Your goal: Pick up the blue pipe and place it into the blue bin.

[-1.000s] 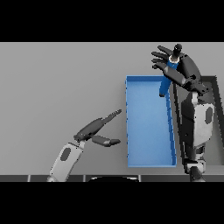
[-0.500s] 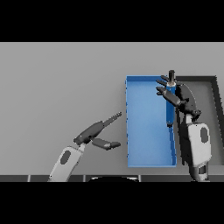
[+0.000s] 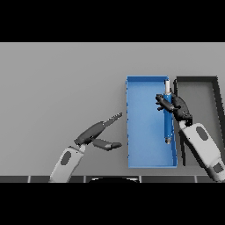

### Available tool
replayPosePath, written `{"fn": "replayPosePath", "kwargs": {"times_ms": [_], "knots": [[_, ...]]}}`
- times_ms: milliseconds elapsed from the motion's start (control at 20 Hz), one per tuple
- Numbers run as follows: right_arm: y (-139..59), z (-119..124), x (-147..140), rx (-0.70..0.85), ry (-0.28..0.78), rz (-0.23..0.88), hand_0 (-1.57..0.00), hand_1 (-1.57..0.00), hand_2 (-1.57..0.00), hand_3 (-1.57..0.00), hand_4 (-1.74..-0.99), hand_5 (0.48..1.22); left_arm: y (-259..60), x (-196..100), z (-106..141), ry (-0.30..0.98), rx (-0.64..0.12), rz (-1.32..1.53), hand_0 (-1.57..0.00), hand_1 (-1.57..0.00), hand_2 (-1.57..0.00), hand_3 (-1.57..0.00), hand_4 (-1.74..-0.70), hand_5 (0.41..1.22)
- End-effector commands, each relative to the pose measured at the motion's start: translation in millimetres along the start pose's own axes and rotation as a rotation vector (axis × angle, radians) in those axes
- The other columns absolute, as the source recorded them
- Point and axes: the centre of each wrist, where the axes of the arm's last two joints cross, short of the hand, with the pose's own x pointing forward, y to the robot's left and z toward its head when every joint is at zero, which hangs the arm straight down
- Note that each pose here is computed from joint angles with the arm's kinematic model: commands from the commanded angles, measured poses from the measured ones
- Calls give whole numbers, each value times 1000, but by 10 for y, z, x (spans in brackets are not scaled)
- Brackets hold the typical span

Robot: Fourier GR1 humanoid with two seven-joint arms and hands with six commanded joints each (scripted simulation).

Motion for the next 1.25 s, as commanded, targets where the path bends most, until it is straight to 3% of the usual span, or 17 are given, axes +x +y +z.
{"fn": "replayPosePath", "kwargs": {"times_ms": [0,200,300,550,750,1200], "knots": [[3,-13,-2,15,16,23,-599,-547,-548,-322,-1337,1221,2,-3,11,-1,0,-1,1,1,1,1,-878,427],[54,40,43,98,80,242,-245,-223,-224,-131,-1142,1030,19,2,-6,-1,3,8,1,1,1,1,-884,429],[65,44,17,107,90,273,-156,-143,-143,-84,-1083,934,22,14,-6,-7,6,10,1,1,1,1,-886,428],[93,31,-12,124,107,371,-51,-46,-46,-27,-1051,787,22,29,4,-10,6,0,1,1,1,1,-885,428],[103,4,-29,120,116,389,-20,-18,-18,-10,-1033,696,16,2,16,-2,4,-2,1,1,1,1,-888,429],[123,-20,-16,140,108,417,-6,-5,-5,-3,-1022,643,-11,0,30,-6,2,-5,1,1,1,1,-885,431]]}}
